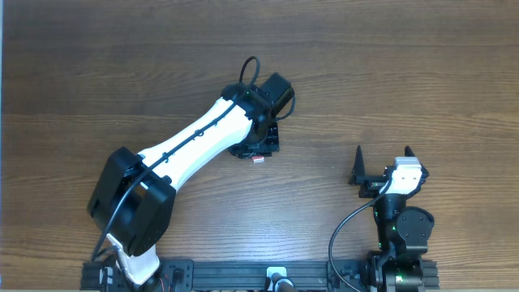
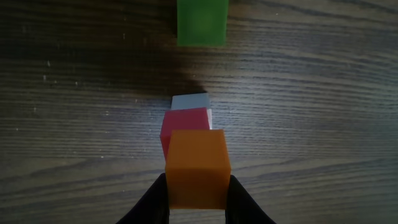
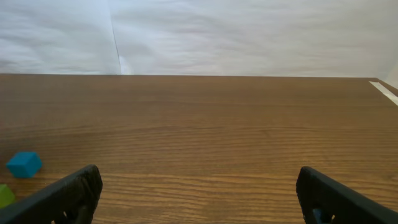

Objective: Stack Cubes

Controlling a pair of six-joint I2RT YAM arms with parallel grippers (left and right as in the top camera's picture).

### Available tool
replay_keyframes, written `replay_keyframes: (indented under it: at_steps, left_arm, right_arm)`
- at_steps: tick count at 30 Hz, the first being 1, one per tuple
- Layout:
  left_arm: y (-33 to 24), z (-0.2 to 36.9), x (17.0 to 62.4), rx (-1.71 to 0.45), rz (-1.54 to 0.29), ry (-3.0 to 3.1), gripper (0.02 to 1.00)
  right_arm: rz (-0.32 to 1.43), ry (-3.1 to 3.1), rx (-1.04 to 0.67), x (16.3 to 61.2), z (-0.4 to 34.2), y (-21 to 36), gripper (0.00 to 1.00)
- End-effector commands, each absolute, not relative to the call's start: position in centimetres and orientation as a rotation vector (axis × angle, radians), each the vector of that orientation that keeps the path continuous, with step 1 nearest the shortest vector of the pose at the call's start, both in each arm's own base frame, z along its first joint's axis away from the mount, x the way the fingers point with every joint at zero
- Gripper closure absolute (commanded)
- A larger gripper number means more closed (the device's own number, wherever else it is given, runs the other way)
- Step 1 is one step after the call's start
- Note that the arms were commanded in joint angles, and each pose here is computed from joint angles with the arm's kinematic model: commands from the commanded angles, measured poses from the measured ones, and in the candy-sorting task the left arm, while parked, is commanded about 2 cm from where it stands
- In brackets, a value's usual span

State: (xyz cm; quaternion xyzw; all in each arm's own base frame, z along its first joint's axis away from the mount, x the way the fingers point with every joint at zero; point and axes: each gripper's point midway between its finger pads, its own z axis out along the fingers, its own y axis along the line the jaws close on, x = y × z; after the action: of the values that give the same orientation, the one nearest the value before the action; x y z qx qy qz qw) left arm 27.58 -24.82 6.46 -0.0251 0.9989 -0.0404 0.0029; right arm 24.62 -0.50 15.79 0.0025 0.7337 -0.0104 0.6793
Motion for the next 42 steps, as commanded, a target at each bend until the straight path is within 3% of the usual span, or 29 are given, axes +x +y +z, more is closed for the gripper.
replay_keyframes:
  at_steps: [1,7,17,34,37,42]
  left_arm:
    - [-24.98,5.78,27.61,-0.051,-0.106,3.147,0.869]
    - [-24.98,5.78,27.62,-0.051,-0.106,3.146,0.86]
    - [-24.94,5.78,27.7,-0.052,-0.103,3.143,0.744]
    - [-25.03,5.44,27.8,-0.052,-0.101,3.144,0.656]
    - [-25.11,5.32,27.9,-0.052,-0.104,3.142,0.522]
    - [-25.31,5.34,28.26,-0.055,-0.119,3.129,0.053]
  right_arm:
    - [-0.019,1.646,-0.01,24.62,15.64,-0.3,0.009]
    - [-0.019,1.646,-0.01,24.62,15.64,-0.3,0.009]
    - [-0.019,1.646,-0.01,24.62,15.64,-0.3,0.009]
    - [-0.019,1.646,-0.01,24.62,15.64,-0.3,0.009]
    - [-0.019,1.646,-0.01,24.62,15.64,-0.3,0.009]
    - [-0.019,1.646,-0.01,24.62,15.64,-0.3,0.009]
